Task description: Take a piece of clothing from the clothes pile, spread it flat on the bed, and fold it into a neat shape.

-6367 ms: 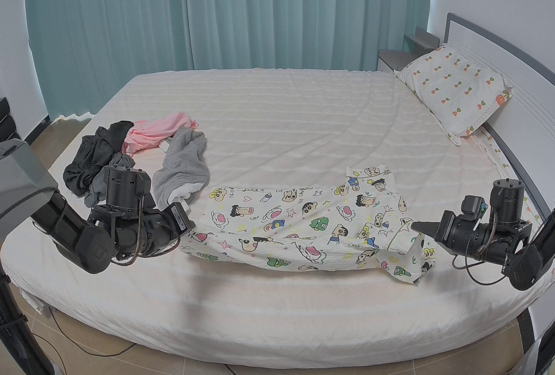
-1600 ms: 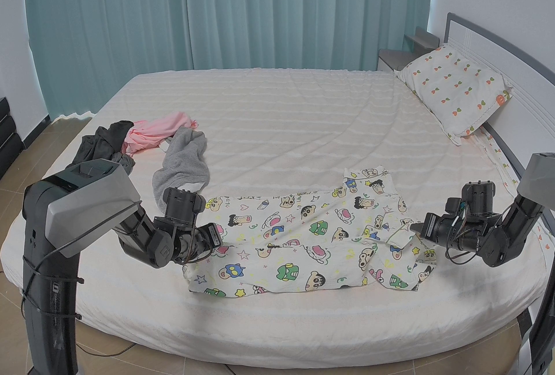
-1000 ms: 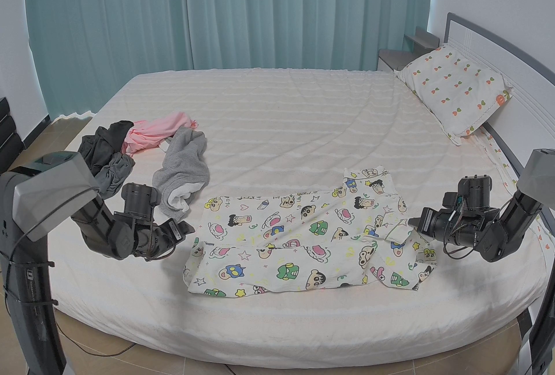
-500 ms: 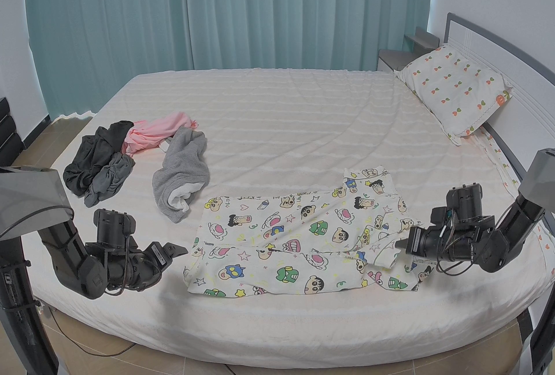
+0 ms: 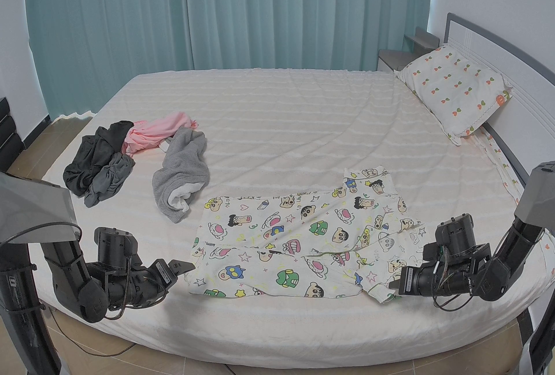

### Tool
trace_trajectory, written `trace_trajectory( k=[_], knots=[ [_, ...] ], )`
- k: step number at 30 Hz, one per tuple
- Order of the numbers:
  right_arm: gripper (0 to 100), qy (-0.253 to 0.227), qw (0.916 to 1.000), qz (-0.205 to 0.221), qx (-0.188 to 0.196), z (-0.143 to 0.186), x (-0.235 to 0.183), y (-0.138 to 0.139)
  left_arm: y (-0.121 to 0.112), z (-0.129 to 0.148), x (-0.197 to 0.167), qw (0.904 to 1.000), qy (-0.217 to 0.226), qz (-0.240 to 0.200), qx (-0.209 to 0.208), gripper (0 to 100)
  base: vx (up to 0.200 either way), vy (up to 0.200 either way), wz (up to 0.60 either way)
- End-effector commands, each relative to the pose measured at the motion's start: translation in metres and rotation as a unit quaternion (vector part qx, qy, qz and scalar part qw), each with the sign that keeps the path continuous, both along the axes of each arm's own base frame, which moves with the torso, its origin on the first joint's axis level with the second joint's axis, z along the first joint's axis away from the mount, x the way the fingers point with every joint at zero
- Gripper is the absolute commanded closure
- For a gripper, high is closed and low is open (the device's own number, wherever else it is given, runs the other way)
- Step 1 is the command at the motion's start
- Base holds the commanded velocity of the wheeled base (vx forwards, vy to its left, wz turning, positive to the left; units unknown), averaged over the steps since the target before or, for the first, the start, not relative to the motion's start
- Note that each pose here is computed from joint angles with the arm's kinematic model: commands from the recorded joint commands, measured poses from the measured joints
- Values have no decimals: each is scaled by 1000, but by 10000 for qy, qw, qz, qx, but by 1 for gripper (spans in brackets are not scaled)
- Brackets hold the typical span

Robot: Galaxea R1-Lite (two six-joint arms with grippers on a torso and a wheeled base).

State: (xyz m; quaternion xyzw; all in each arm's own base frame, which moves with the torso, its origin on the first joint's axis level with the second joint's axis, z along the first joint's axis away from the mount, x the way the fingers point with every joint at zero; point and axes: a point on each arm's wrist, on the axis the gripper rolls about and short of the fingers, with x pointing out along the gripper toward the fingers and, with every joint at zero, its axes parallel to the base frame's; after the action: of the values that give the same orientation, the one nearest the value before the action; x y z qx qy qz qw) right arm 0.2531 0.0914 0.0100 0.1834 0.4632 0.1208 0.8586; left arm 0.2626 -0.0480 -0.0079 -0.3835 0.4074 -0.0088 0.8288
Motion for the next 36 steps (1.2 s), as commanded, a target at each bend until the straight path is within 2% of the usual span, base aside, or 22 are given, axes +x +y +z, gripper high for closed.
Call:
trace_trajectory(
  k=[1, 9, 15, 18, 19, 21, 23, 25, 29, 32, 36],
  knots=[
    [0, 105, 9999, 2, 3, -3, -3, 1, -1, -3, -2, 10000, 76, -24, 29, 0, 0, 0, 0],
    [0, 297, 9995, 53, 8, 0, -26, -6, -1, -4, -2, 10000, 83, -19, 35, 0, 0, 0, 0],
    [0, 4, 9997, 115, 230, 23, -45, -15, -1, -4, -2, 10000, 90, -19, 37, 0, 0, 0, 0],
    [0, -135, 9995, -79, 268, 27, -39, -24, -1, -4, -2, 10000, 90, -19, 37, 0, 0, 0, 0],
    [0, -429, 9987, -187, 220, 32, -21, -40, -2, -4, -2, 9999, 89, -21, 42, 0, 0, 0, 0],
    [0, -464, 9985, -131, 241, 29, -14, -49, -2, -4, -3, 9999, 97, -29, 43, 0, 0, 0, 0],
    [0, -469, 9972, 296, 506, 16, 5, -70, -2, -5, -4, 9999, 122, -11, 80, 0, 0, 0, 0],
    [0, -472, 9964, 435, 553, 7, 14, -78, -3, -6, -5, 9999, 90, -28, 80, 0, 0, 0, 0],
    [0, -423, 9955, 646, 555, -15, 34, -84, -3, -10, -7, 9999, -41, -12, 100, 0, 0, 0, 0],
    [0, -440, 9945, 676, 669, -25, 50, -89, -5, -16, -8, 9997, -190, 7, 141, 0, 0, 0, 0],
    [0, -333, 9949, 720, 618, -35, 66, -93, -6, -20, -9, 9993, -335, 36, 164, 0, 0, 0, 0]
  ],
)
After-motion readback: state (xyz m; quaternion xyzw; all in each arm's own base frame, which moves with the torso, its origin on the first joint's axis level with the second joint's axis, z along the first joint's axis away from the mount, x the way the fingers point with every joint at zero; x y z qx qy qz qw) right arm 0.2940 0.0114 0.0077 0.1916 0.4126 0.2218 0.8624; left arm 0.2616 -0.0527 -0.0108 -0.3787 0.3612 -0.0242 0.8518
